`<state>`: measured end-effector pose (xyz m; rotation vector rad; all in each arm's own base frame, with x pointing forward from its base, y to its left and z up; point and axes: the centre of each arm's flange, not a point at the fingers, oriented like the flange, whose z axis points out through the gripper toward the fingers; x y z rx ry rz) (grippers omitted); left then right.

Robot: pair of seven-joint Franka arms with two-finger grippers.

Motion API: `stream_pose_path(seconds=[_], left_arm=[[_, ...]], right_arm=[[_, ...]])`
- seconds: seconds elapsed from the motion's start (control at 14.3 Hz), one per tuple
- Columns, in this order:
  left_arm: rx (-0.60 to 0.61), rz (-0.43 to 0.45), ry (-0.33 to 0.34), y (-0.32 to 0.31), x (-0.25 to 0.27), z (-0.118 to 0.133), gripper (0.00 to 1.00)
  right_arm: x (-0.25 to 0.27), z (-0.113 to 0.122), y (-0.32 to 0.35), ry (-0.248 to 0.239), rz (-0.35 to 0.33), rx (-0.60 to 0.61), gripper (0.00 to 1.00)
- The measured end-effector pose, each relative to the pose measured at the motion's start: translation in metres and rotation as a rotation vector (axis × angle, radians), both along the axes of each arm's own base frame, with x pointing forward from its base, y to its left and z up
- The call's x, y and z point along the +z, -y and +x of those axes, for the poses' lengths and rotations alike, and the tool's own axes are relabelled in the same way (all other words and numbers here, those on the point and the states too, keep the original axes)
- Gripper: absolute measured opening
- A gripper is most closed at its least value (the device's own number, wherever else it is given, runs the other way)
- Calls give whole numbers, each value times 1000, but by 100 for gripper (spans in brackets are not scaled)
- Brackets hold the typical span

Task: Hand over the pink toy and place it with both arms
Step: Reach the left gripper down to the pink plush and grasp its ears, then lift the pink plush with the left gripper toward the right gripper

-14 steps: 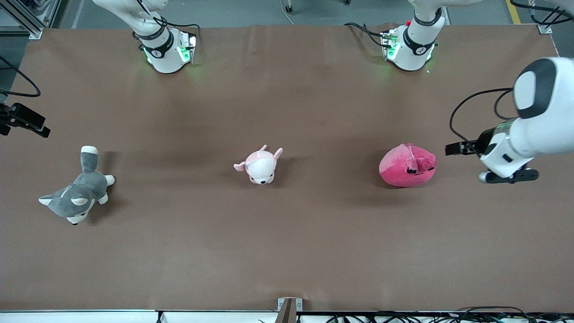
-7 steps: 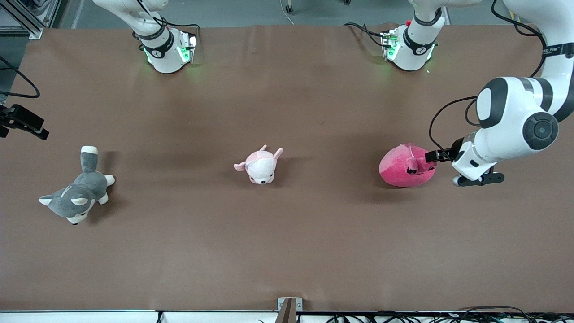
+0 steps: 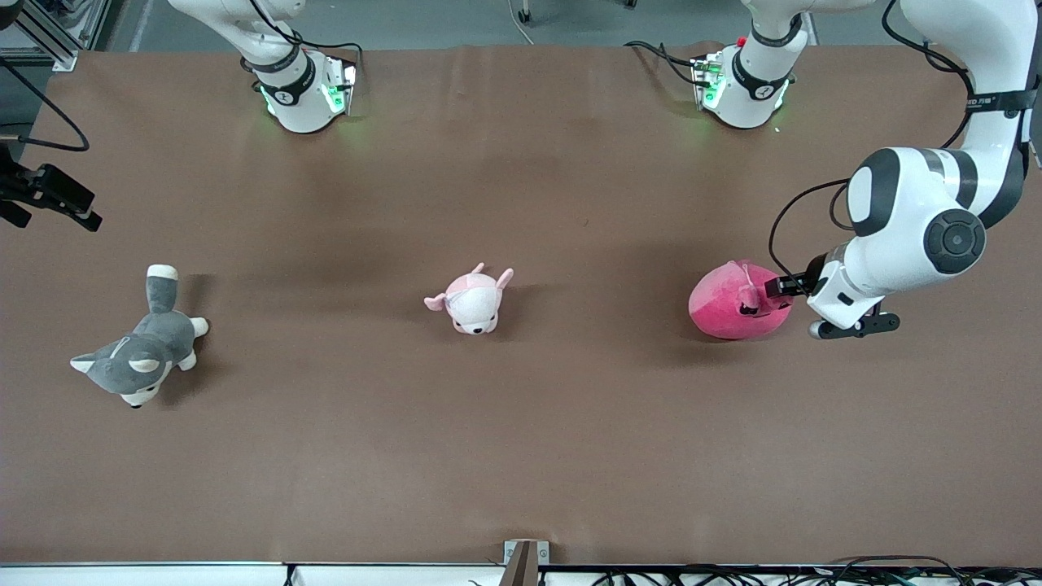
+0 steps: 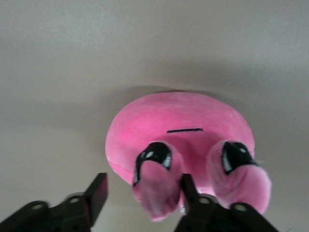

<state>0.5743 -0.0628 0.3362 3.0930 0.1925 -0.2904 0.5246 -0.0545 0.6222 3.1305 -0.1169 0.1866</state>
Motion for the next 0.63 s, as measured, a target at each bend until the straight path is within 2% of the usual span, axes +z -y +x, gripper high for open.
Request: stream_pose_path(seconds=[0.21,0.35,0.63], left_arm=[[35,2,4,4,-5,2,30],[48,2,16,7,-2,4,14],[76,-4,50,26,17,12,12]], right_arm=[[5,-4,0,10,-1,0,100],[8,-6,-1,5,1,0,100],[7,-6,-2,-4,4,1,100]])
